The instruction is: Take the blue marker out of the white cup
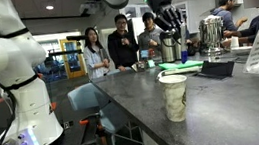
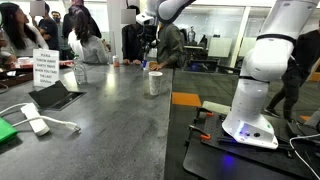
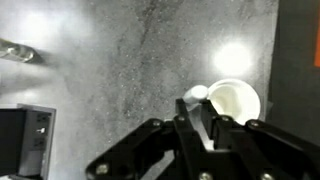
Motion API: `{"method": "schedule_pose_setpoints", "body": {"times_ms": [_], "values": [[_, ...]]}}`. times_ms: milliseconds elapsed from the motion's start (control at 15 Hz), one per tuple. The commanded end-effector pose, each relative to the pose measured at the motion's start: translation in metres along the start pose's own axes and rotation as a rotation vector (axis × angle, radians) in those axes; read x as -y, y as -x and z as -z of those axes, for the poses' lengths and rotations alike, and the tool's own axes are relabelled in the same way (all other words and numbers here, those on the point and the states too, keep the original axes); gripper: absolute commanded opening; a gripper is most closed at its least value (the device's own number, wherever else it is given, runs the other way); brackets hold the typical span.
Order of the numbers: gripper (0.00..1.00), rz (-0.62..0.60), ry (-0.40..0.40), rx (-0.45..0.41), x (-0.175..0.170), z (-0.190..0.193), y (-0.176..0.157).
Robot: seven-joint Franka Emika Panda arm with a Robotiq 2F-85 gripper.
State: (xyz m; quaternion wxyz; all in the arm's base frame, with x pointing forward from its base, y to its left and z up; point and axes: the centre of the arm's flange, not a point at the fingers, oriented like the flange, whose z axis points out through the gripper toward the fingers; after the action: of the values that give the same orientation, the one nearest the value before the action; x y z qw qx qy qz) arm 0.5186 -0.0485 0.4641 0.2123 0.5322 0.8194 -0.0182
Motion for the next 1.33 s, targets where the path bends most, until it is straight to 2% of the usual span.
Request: {"method": "schedule_pose_setpoints", "body": {"times_ms": [0,267,600,867,1133,1200,1267], "values": [[0.06,-0.140,0.023,-0.126,-0.018,-0.005,-0.014],[0.06,-0.238,-0.028,-0.328,-0.023,-0.038,-0.051],[0.06,-0.322,-0.134,-0.493,-0.016,-0.083,-0.112],[0.06,-0.371,-0.209,-0.555,0.003,-0.110,-0.137],[0.06,-0.379,-0.219,-0.566,0.011,-0.118,-0.150],[0.22,-0.383,-0.223,-0.564,0.011,-0.118,-0.152],[0.47,-0.372,-0.218,-0.544,0.012,-0.118,-0.154]]}}
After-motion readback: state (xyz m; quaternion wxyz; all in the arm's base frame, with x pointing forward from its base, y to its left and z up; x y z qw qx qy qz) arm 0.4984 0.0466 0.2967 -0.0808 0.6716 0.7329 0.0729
